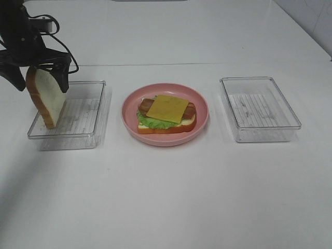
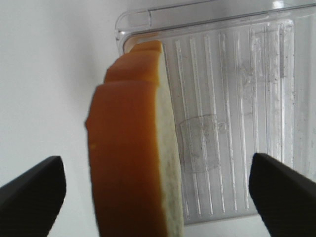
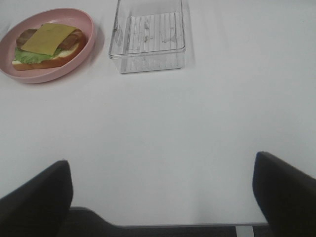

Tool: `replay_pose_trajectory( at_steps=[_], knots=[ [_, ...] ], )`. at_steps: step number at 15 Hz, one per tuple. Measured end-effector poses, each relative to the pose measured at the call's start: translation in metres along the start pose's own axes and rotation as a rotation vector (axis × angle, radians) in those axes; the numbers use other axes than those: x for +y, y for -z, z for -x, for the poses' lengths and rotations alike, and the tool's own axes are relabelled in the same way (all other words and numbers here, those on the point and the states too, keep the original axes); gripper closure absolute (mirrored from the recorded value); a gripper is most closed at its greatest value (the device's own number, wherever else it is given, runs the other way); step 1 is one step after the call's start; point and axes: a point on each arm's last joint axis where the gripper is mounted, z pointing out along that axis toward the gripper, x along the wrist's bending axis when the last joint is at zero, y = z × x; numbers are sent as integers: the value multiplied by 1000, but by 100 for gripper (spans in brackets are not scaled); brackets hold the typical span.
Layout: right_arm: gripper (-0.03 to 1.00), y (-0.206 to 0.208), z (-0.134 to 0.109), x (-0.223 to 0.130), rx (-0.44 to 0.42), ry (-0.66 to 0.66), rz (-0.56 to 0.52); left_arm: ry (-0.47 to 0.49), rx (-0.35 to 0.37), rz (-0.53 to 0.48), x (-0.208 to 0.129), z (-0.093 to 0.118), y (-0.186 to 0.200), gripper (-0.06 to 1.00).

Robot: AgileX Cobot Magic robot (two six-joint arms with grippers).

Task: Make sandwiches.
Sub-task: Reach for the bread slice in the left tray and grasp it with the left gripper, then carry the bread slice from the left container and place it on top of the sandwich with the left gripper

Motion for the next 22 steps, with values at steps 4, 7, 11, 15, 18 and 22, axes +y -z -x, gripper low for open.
replay_pose_trajectory(
  at_steps=[4, 7, 11, 15, 18, 22],
  knots=[
    [3, 0, 0, 0, 0, 0, 0, 0, 0, -8, 0, 0, -4, 32],
    [3, 0, 0, 0, 0, 0, 0, -9, -2, -20, 0, 0, -10, 76],
    [3, 0, 0, 0, 0, 0, 0, -49, -2, -16, 0, 0, -8, 75],
    [3, 0, 0, 0, 0, 0, 0, -41, -20, 94, -3, 4, 48, 75],
    [3, 0, 0, 0, 0, 0, 0, -12, -108, 207, -11, 13, 103, 75],
    [3, 0, 0, 0, 0, 0, 0, -50, -412, 221, -12, 40, 111, 75]
  ],
)
